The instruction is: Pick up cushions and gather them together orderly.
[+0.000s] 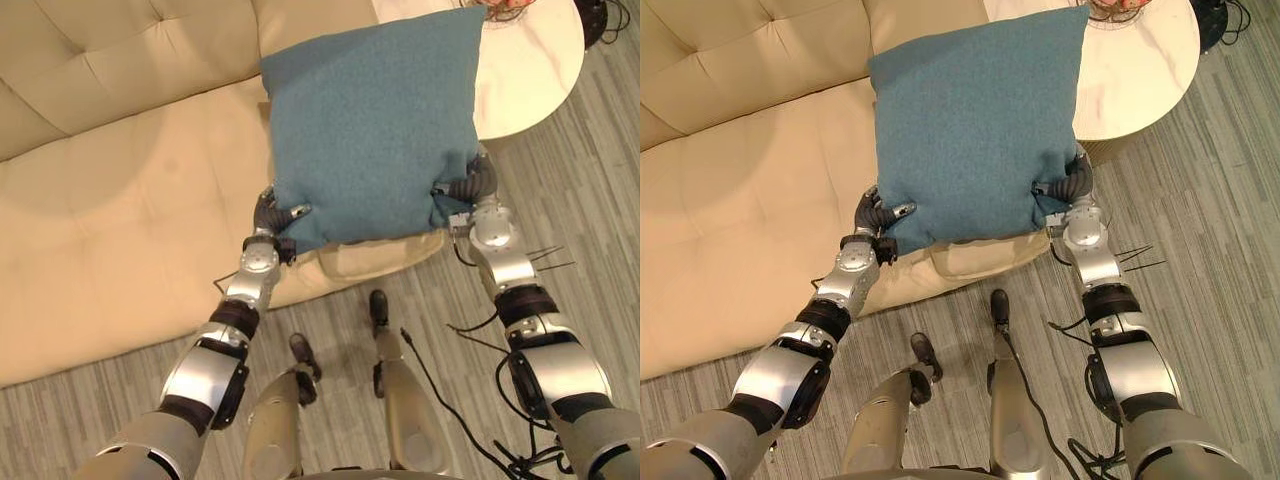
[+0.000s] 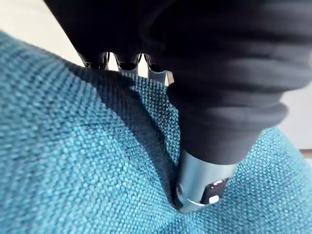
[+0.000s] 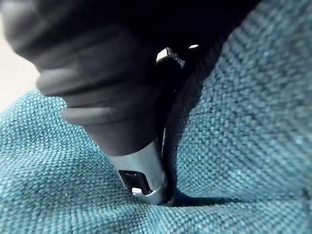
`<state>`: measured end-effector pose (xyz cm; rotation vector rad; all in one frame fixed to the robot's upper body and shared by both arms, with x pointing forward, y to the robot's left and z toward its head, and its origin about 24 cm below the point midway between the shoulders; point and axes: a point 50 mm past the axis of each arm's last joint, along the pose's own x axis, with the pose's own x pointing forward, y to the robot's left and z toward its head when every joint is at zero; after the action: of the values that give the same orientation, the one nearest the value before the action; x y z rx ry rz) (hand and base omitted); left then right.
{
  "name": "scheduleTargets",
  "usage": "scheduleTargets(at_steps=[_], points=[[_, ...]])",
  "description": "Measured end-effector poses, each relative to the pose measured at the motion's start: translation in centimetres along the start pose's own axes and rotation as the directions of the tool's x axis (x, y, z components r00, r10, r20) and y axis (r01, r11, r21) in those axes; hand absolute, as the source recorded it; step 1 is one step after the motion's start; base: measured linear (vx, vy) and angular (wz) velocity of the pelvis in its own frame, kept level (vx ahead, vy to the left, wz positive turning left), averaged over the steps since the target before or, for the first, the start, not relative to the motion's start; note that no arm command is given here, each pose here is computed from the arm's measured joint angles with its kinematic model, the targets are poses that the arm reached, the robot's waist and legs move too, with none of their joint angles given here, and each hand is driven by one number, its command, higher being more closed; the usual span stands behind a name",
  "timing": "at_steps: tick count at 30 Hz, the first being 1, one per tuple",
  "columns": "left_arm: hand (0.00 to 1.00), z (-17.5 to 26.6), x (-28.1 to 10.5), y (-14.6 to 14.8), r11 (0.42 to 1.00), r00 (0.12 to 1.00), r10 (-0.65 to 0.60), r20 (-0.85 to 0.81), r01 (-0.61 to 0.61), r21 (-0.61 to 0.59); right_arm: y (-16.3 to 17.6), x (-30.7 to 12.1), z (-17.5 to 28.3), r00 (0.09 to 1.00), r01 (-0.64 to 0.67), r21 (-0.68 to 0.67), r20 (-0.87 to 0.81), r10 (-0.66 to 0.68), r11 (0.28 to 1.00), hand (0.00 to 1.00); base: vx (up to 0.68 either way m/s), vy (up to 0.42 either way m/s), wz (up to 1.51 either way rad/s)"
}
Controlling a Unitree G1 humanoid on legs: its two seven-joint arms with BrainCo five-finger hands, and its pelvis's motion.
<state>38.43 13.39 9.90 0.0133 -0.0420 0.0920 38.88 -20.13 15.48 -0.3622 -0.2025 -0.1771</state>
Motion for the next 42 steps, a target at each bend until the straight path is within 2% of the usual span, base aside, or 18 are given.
scheduleTargets(at_steps=[3,6,11,19,25,29,35,39,42], points=[[1.0,1.9,-0.4,-0.3,1.0,0.995,-0.013,0.097,0.014,-0.015,0.3,-1.1,0.3,0.999,-0.016,0.015,0.052,0.016,1.0,1.0,0.01,-0.053,0.02],[1.0,1.6,-2.5,0.0,0.999,0.986,-0.048,0.159,0.049,-0.007,0.6,-4.3,-1.6,0.998,-0.047,0.037,0.051,0.045,0.998,1.0,0.08,-0.033,-0.01],[1.0,-2.6,-7.2,0.8,0.998,0.994,-0.052,0.093,0.053,-0.014,2.3,-10.2,-4.9,0.994,-0.101,0.12,-0.026,0.104,0.988,1.0,0.1,-0.003,-0.01],[1.0,-7.1,-14.2,2.9,0.999,0.999,-0.011,-0.048,0.009,-0.038,3.8,-16.5,-5.9,0.976,-0.187,0.266,-0.06,0.21,0.946,1.0,0.02,0.021,0.11],[1.0,-7.5,-17.2,3.9,0.998,0.997,0.023,-0.07,-0.028,-0.064,5.1,-17.4,-4.6,0.968,-0.232,0.344,-0.007,0.249,0.91,1.0,-0.03,0.013,0.0],[1.0,-7.0,-17.1,3.9,0.997,0.999,0.03,-0.039,-0.032,-0.074,5.2,-17.1,-3.6,0.97,-0.242,0.352,0.056,0.238,0.904,1.0,-0.1,0.018,0.02],[1.0,-7.1,-16.5,4.2,0.998,0.999,0.038,-0.036,-0.039,-0.043,5.6,-17.3,-4.4,0.972,-0.223,0.36,0.016,0.233,0.906,1.0,-0.14,-0.085,1.03],[1.0,-7.0,-16.4,4.0,0.996,0.998,0.052,-0.03,-0.054,-0.068,5.6,-15.9,-3.6,0.971,-0.237,0.344,0.062,0.229,0.909,1.0,-0.25,-0.207,0.78],[1.0,-7.2,-16.7,3.7,0.996,0.998,0.041,-0.046,-0.044,-0.081,5.4,-16.0,-5.4,0.975,-0.202,0.338,-0.017,0.22,0.919,1.0,-0.27,-0.147,1.01]])
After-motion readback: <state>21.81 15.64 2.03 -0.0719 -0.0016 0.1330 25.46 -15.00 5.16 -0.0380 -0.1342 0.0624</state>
